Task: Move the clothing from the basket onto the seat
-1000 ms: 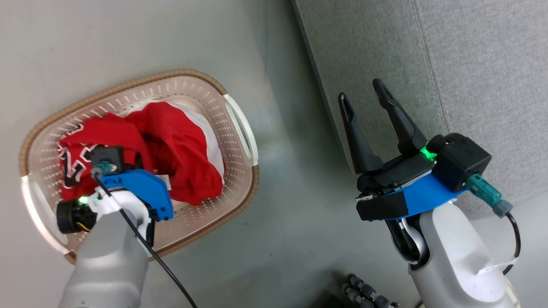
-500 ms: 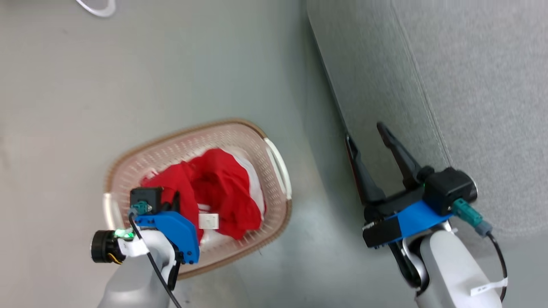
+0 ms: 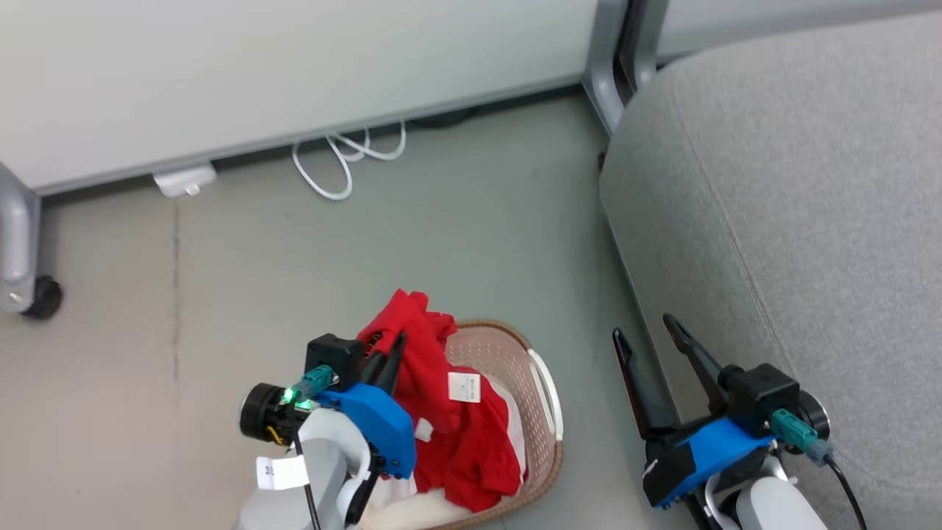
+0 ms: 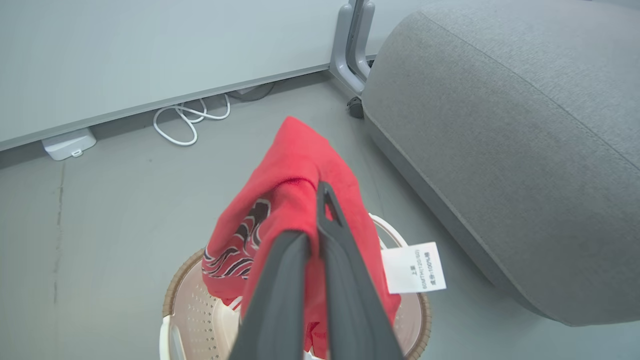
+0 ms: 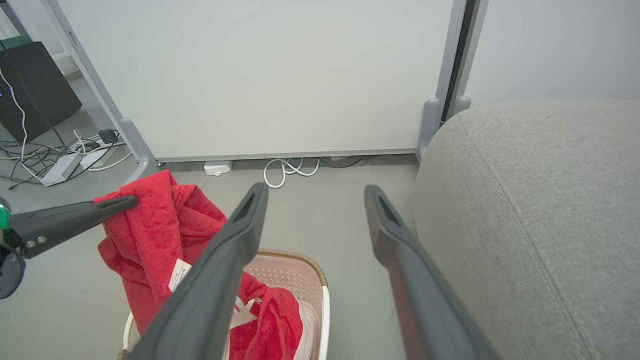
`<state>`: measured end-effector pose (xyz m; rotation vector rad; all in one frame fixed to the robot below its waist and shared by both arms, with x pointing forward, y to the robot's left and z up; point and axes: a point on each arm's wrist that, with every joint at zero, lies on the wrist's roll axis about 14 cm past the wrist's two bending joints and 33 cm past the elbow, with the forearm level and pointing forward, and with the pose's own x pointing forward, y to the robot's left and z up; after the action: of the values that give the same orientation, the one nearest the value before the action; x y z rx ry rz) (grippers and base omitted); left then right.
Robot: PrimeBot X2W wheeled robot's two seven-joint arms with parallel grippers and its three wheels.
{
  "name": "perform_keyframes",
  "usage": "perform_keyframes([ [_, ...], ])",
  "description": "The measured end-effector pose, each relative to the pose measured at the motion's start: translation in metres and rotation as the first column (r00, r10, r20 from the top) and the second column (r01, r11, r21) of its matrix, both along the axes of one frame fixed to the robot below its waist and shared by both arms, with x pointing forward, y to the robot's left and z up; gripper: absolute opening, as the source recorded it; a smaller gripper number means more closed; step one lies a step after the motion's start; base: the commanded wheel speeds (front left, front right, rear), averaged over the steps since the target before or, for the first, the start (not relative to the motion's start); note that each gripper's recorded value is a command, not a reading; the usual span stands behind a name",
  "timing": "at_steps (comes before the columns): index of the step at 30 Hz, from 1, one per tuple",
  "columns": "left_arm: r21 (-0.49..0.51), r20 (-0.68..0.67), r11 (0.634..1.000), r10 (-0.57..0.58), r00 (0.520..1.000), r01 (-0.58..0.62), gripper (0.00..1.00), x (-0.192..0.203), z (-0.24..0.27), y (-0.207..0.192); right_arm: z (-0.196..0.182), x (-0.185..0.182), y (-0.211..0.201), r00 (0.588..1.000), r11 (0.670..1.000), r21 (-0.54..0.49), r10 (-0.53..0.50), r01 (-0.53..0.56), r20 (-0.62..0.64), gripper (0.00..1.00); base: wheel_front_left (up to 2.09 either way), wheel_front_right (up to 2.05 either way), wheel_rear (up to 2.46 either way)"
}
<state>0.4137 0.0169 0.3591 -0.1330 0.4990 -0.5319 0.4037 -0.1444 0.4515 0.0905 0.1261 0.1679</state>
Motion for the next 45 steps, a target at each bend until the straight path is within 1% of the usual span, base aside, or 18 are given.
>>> perform_keyframes([
  [7,-0.061,0.192,0.997,-0.036,0.981,0.048,0.00,-0.002,0.072,-0.016,0.026,-0.019,0.011,0.998,1.000,0.006,0.028,-0.029,0.055,1.00,0.00,0.00,0.00],
  [10,-0.078,0.269,0.994,-0.055,0.962,0.079,0.00,-0.004,0.101,-0.024,0.034,-0.025,0.016,0.997,0.999,0.007,0.043,-0.043,0.070,1.00,0.00,0.00,0.00],
  [15,-0.092,0.398,0.986,-0.092,0.913,0.140,0.00,-0.005,0.151,-0.038,0.044,-0.033,0.028,0.993,0.997,0.007,0.077,-0.078,0.090,1.00,0.00,0.00,0.00],
  [24,-0.075,0.503,0.967,-0.173,0.847,0.242,0.00,-0.013,0.205,-0.062,0.050,-0.040,0.043,0.988,0.992,0.018,0.119,-0.122,0.098,1.00,0.00,0.00,0.00],
  [27,-0.072,0.525,0.960,-0.195,0.828,0.272,0.00,-0.016,0.216,-0.070,0.051,-0.041,0.046,0.987,0.991,0.018,0.129,-0.131,0.097,1.00,0.00,0.00,0.00],
  [30,-0.065,0.535,0.957,-0.205,0.820,0.281,0.00,-0.017,0.222,-0.075,0.052,-0.041,0.047,0.986,0.991,0.018,0.134,-0.136,0.099,1.00,0.00,0.00,0.00],
  [41,-0.066,0.518,0.954,-0.217,0.828,0.291,0.00,-0.016,0.216,-0.082,0.051,-0.041,0.045,0.988,0.991,0.025,0.126,-0.128,0.093,1.00,0.00,0.00,0.00],
  [45,-0.063,0.512,0.954,-0.221,0.830,0.293,0.00,-0.017,0.213,-0.083,0.056,-0.035,0.048,0.986,0.990,0.017,0.136,-0.138,0.096,1.00,0.00,0.00,0.00],
])
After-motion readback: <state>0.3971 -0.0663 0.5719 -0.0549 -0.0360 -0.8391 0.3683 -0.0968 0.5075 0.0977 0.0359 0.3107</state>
